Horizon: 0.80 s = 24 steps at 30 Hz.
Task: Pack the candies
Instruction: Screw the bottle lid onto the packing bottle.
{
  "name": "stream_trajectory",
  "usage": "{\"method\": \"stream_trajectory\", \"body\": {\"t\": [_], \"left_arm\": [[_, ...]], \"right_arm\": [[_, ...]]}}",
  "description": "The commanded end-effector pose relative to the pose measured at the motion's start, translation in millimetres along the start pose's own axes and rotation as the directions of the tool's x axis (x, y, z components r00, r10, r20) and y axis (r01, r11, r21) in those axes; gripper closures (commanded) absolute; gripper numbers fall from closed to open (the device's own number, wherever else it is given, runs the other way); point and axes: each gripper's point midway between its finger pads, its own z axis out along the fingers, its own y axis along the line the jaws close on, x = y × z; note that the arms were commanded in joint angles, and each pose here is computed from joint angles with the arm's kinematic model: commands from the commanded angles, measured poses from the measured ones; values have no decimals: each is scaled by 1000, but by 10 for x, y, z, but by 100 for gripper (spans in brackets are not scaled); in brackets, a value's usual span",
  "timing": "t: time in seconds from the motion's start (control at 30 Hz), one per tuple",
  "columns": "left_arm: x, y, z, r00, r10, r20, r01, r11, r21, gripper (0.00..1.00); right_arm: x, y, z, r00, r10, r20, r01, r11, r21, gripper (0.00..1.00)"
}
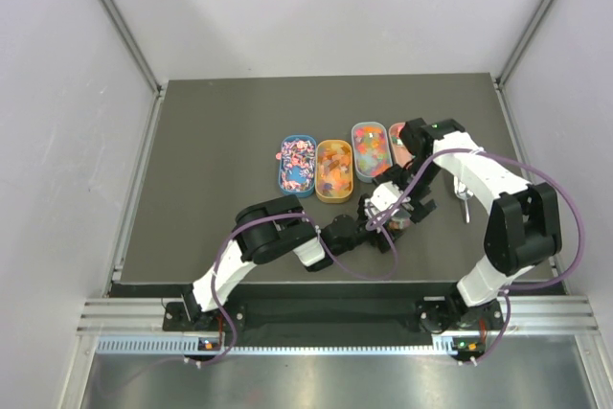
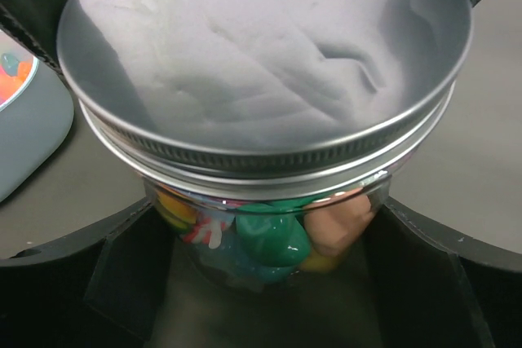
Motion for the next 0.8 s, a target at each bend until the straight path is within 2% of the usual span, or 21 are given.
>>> {"method": "stream_trajectory", "body": {"t": [0.0, 0.13, 0.2, 0.33, 0.43, 0.77], "left_arm": [[2214, 39, -1389, 650, 146, -746, -96, 989, 109, 100], [2225, 33, -1393, 648, 144, -748, -94, 990, 109, 100], [2213, 30, -1385, 650, 144, -746, -93, 990, 110, 100], [2213, 45, -1385, 650, 138, -747, -93, 990, 102, 100], [2217, 67, -1382, 649, 129, -750, -92, 992, 90, 100], [2168, 134, -1350, 659, 114, -744, -102, 993, 62, 100]], "right_arm": [[-177, 228, -56, 999, 8, 45, -4, 995, -104, 0], [-166, 214, -56, 996, 79, 38, -76, 993, -90, 2], [-168, 219, -45, 994, 97, 39, -93, 991, -96, 7], [-207, 233, -30, 984, 167, 56, -160, 982, -104, 22], [-216, 262, -16, 974, 219, 55, -212, 972, -104, 28], [-320, 525, 241, 938, 346, 9, -339, 925, -171, 31]]}}
